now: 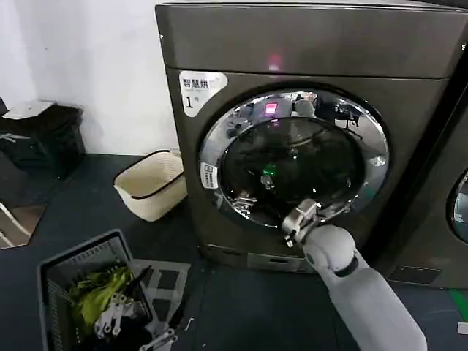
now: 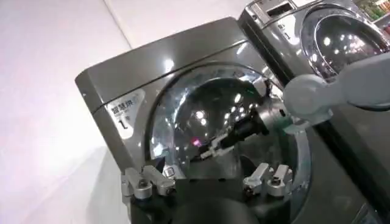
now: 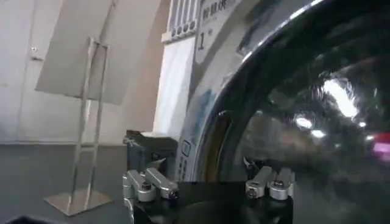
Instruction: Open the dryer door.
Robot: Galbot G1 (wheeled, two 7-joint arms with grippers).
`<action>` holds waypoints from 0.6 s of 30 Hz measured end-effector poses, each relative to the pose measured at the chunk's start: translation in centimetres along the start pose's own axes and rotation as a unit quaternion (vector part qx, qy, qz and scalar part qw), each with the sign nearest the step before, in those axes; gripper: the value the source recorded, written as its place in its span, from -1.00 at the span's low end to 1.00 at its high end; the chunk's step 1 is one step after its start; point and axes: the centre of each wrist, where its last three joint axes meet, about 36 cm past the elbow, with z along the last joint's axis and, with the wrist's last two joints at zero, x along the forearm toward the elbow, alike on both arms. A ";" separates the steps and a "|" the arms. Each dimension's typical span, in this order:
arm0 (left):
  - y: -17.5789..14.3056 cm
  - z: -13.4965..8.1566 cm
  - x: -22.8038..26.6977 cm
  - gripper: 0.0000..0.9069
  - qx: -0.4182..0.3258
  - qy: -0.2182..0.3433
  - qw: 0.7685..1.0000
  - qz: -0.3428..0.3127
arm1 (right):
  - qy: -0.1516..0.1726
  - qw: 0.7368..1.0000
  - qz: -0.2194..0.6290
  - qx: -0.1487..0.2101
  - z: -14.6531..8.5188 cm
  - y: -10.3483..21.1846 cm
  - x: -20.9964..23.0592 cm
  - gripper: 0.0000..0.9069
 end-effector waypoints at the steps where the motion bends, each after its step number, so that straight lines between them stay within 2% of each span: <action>1: 0.1 0.0 0.0 1.00 -0.002 0.000 1.000 0.000 | 0.001 1.000 0.000 0.001 0.1 0.0 -0.2 1.00; 18: 0.3 -0.8 0.1 1.00 -0.007 -0.005 1.000 -0.003 | 0.007 1.000 -0.019 -0.002 0.9 0.3 -4.2 1.00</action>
